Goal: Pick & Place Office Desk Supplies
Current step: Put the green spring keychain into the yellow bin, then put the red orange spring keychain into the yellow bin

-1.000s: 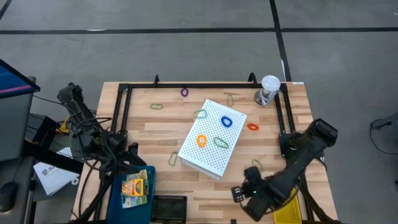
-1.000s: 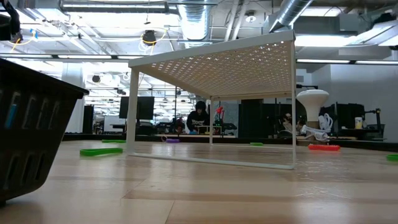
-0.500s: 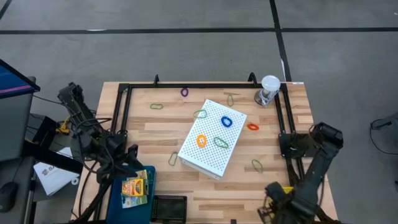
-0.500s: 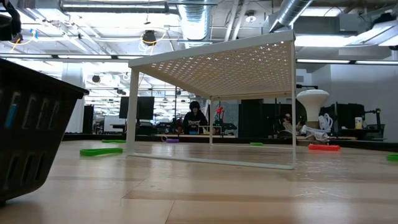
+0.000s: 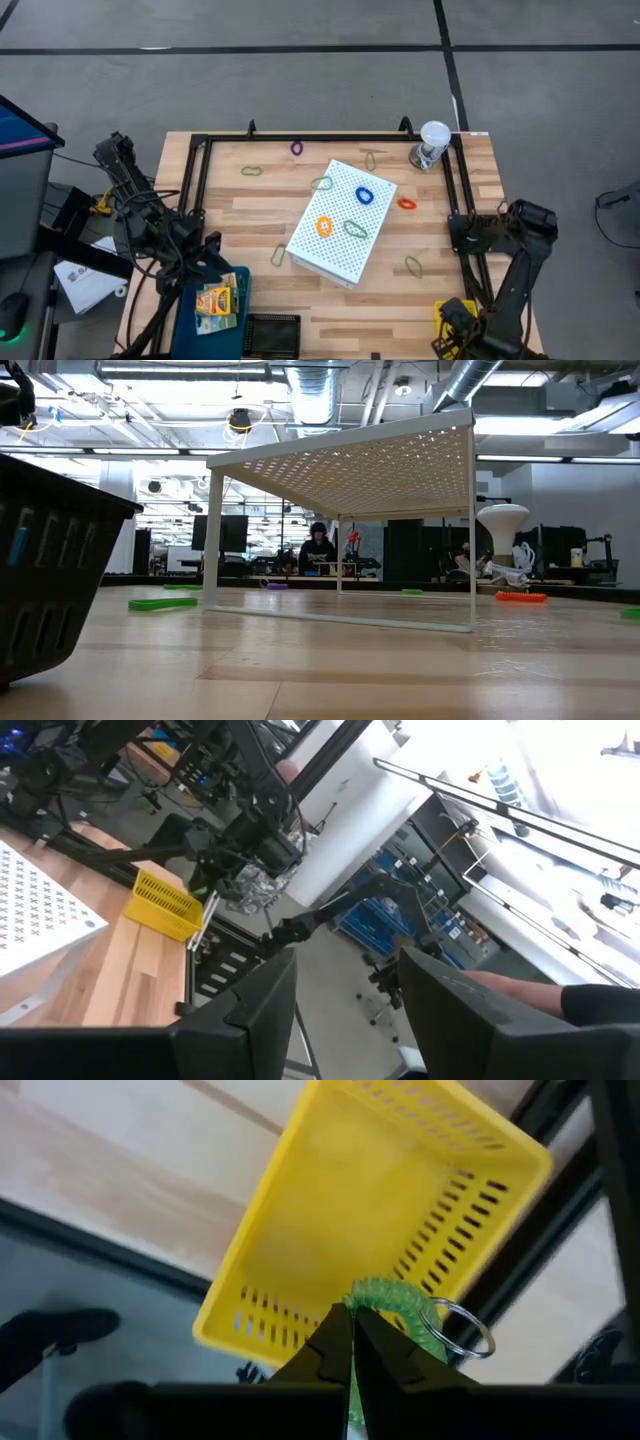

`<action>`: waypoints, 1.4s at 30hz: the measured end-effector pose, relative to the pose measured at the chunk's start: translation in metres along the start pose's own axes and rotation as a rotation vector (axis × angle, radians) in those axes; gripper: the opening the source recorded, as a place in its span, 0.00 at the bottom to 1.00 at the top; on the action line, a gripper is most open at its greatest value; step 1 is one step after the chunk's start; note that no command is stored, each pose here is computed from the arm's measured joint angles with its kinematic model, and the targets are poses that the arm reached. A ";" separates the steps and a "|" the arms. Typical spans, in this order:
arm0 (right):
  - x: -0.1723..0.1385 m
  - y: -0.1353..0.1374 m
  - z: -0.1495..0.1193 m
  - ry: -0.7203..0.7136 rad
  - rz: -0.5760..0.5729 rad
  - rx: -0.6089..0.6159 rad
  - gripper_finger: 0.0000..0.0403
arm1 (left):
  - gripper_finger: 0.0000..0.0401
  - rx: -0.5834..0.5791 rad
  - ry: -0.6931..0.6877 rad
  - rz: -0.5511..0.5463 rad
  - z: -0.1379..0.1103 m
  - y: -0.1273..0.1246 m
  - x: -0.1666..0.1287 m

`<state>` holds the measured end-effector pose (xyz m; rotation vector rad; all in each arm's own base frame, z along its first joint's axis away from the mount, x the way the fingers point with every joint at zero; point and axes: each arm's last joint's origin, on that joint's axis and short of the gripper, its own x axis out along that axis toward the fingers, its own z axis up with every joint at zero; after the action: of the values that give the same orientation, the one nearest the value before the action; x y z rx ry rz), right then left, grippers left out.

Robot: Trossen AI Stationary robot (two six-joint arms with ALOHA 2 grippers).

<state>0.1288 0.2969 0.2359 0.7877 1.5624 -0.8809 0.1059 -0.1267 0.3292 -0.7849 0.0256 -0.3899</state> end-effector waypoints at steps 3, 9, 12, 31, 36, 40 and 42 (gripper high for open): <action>0.010 -0.003 -0.003 0.001 0.004 -0.021 0.00 | 0.43 -0.007 -0.014 0.007 0.001 0.000 0.000; 0.017 -0.005 -0.004 -0.032 0.024 -0.053 0.10 | 0.43 -0.012 -0.022 0.016 0.001 0.000 0.000; 0.017 -0.005 -0.002 -0.048 0.020 -0.049 0.21 | 0.43 -0.013 -0.024 0.019 0.001 0.000 0.000; -0.018 0.000 0.054 -0.344 0.021 0.069 0.39 | 0.43 -0.010 -0.021 0.021 -0.002 0.000 0.004; -0.029 0.000 0.097 -0.389 0.070 0.180 0.39 | 0.43 -0.011 -0.023 0.019 -0.002 0.000 0.004; -0.034 -0.009 0.133 -0.380 0.111 0.317 0.40 | 0.43 -0.014 -0.025 0.017 -0.002 -0.001 0.004; -0.036 -0.018 0.149 -0.388 0.153 0.384 0.39 | 0.43 -0.018 -0.030 0.013 -0.001 -0.001 0.004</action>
<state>0.1918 0.1582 0.2590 0.9283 0.9932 -1.1597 0.1089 -0.1295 0.3294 -0.8084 0.0062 -0.3659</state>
